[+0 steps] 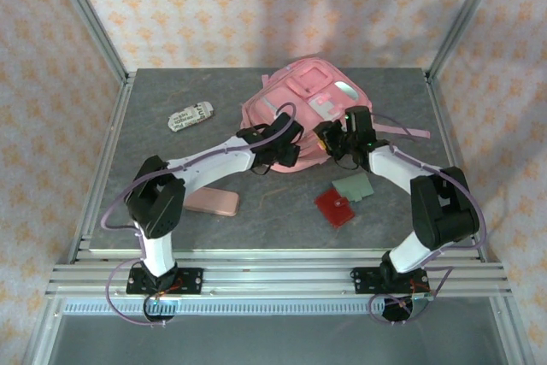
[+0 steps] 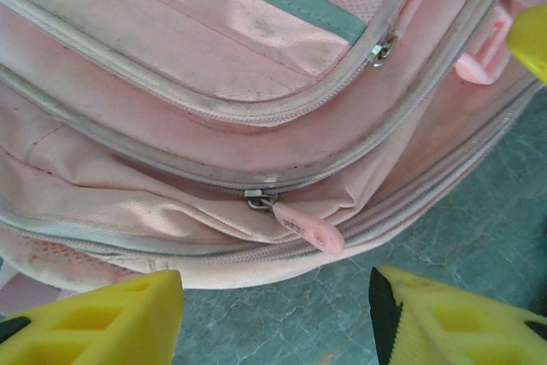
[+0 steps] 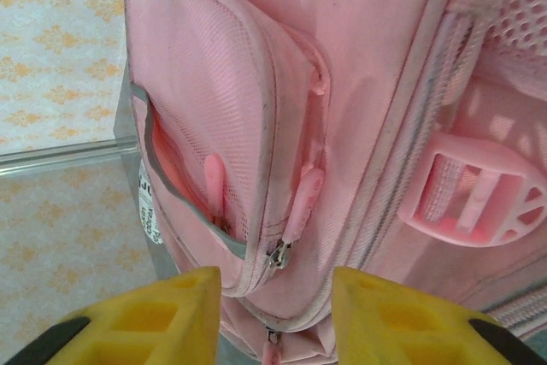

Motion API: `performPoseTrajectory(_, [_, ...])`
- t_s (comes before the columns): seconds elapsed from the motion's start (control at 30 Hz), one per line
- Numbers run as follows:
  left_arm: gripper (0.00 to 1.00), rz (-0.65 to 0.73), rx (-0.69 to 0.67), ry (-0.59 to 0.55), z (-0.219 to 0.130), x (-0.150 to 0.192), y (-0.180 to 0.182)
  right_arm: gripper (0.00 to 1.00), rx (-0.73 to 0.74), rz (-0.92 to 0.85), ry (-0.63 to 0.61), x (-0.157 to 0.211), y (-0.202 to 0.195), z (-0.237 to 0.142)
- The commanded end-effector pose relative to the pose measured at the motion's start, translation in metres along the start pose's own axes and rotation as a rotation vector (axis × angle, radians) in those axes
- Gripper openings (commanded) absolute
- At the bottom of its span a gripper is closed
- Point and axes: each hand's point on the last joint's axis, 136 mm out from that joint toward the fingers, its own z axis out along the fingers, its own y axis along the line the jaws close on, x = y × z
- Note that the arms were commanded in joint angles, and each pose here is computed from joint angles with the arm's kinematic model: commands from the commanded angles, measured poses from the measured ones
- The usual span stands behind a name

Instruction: Pack books, pencil case, and school supplies into a backpack

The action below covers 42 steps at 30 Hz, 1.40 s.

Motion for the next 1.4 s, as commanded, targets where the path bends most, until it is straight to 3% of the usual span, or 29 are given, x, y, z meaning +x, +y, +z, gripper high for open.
performPoseTrajectory(0.0, [0.61,-0.009,-0.066,0.005,0.006,-0.005,0.004,0.38,-0.006,0.003,0.001,0.003,-0.002,0.004])
performPoseTrajectory(0.5, [0.62,-0.002,-0.217,-0.003,0.035,-0.006,0.002,0.36,-0.016,0.007,0.01,0.006,-0.003,0.009])
performPoseTrajectory(0.67, [0.5,0.015,-0.278,-0.005,0.042,-0.003,0.011,0.35,-0.019,0.009,0.012,0.007,-0.004,0.008])
performPoseTrajectory(0.8, [0.32,0.028,-0.296,-0.002,0.045,-0.002,0.014,0.35,-0.029,0.009,0.007,0.007,-0.003,0.007])
performPoseTrajectory(0.87, [0.3,0.03,-0.302,0.004,0.047,-0.002,0.016,0.35,-0.029,0.009,0.007,0.007,-0.003,0.007])
performPoseTrajectory(0.93, [0.15,0.032,-0.299,0.017,0.049,0.001,0.018,0.35,-0.031,0.01,0.006,0.007,-0.002,0.007])
performPoseTrajectory(1.03, [0.0,0.03,-0.288,0.021,0.049,0.002,0.019,0.35,-0.029,0.011,0.005,0.007,-0.003,0.007])
performPoseTrajectory(1.37, [0.0,0.034,-0.159,-0.015,0.019,-0.012,0.005,0.43,-0.005,-0.033,0.11,0.031,-0.005,0.008])
